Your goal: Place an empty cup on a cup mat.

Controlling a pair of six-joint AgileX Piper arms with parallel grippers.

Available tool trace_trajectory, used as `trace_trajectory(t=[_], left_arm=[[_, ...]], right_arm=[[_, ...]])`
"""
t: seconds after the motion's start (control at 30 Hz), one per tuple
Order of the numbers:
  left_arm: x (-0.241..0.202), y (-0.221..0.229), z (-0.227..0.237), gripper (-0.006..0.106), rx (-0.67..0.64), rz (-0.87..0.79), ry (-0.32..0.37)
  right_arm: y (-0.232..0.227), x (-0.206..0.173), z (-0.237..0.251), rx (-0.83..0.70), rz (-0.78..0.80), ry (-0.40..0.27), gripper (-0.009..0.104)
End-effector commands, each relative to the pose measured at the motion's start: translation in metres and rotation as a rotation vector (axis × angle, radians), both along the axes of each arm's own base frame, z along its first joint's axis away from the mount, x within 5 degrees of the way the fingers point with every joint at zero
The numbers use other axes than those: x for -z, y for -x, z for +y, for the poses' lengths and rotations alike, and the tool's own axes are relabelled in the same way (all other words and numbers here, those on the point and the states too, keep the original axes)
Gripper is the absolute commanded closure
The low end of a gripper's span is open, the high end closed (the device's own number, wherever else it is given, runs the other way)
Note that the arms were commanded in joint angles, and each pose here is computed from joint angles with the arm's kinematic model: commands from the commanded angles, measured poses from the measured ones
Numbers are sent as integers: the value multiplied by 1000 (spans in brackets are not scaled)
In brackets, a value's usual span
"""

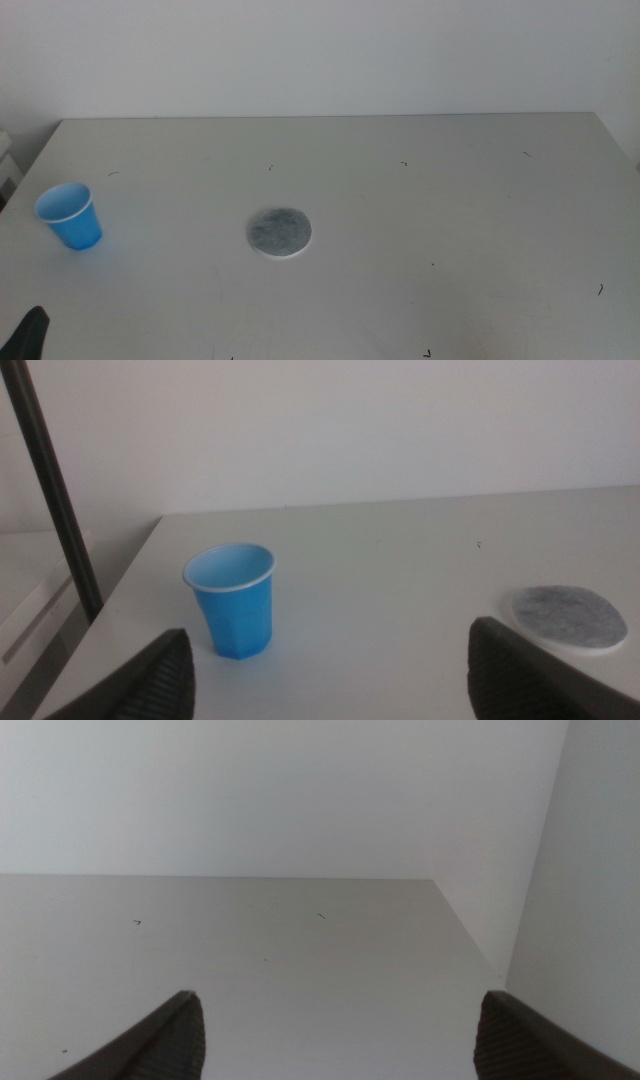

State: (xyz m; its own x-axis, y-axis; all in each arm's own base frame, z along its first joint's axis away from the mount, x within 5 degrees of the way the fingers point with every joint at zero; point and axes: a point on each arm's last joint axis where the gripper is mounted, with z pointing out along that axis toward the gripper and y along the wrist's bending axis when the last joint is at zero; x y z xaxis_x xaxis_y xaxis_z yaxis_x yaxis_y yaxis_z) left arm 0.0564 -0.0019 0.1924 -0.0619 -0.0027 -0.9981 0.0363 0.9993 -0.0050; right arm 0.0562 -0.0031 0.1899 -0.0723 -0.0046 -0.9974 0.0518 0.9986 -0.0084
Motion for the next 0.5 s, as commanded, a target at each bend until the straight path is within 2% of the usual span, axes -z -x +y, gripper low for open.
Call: trace_trajectory(t=[0.0,0.23,0.47], left_arm=[[-27,4,0,-5,2,-144,17],[-67,4,0,-5,2,-189,23],[-110,-4,0,-5,1,-108,43]], right_arm=[[2,-12,0,-2,-107,23,1],[2,-12,0,-2,-107,23,1],[2,-12,0,-2,-107,23,1]])
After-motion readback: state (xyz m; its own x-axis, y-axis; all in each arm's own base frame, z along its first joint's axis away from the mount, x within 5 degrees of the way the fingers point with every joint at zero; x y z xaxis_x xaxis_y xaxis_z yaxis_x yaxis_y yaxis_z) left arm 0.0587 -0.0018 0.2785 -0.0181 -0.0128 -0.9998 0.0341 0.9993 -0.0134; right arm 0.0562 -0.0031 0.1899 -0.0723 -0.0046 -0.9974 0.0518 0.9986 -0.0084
